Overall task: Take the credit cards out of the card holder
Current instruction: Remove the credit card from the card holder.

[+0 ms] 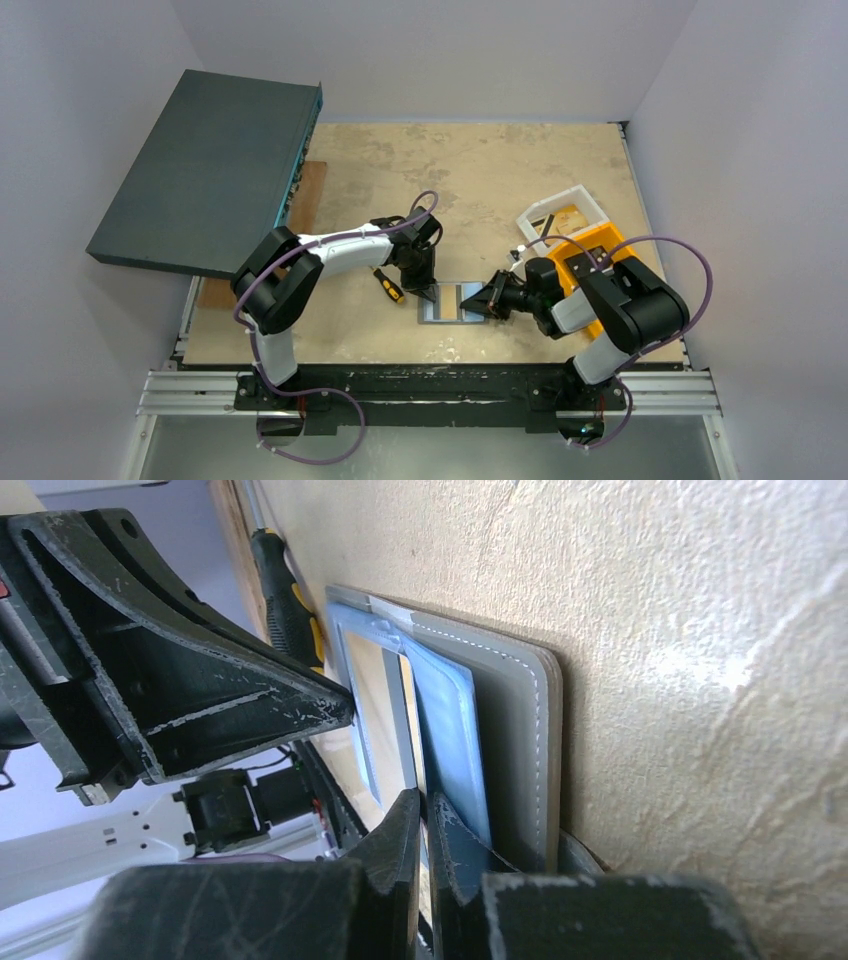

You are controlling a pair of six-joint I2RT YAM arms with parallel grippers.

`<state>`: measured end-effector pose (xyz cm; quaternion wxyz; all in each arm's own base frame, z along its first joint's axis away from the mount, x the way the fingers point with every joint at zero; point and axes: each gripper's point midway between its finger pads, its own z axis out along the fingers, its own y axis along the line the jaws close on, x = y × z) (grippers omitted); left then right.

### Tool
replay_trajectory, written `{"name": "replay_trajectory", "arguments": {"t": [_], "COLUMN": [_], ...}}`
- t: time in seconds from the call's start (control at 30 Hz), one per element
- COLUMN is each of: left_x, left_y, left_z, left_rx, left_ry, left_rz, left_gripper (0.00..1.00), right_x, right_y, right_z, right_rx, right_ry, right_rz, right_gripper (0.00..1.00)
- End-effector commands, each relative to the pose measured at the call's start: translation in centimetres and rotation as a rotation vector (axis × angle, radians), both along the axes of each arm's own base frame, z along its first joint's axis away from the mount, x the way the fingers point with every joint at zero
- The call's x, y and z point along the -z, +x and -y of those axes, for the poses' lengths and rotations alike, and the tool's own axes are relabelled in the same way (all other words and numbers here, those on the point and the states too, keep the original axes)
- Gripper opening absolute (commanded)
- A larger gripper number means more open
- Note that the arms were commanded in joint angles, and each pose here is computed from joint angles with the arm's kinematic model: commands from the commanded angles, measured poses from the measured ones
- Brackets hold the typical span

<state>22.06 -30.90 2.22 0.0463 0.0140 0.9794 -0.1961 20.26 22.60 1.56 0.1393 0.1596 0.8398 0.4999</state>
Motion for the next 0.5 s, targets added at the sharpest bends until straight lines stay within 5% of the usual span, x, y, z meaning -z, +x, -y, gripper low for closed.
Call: {"name": "replay_trajectory", "arguments": {"t": [0.0, 0.47], "left_x": [4.2, 4.3], "left_y": [-0.8, -0.8], "left_z": [-4.5, -4.5], "left_rx": [-0.022, -0.018], "left_ry": [0.223, 0.228], "left_rz": [-0.033, -0.034], "left_gripper": [0.0, 0.0], "right_x": [2.7, 1.8], "right_y": [-0.3, 0.2], "right_z": [2.2, 4.1], "right_rx": [0.052, 0.078], "right_ry": [-0.157, -0.294], "right_rz": [-0.061, -0.012], "right_gripper": [0.0, 0.0]}}
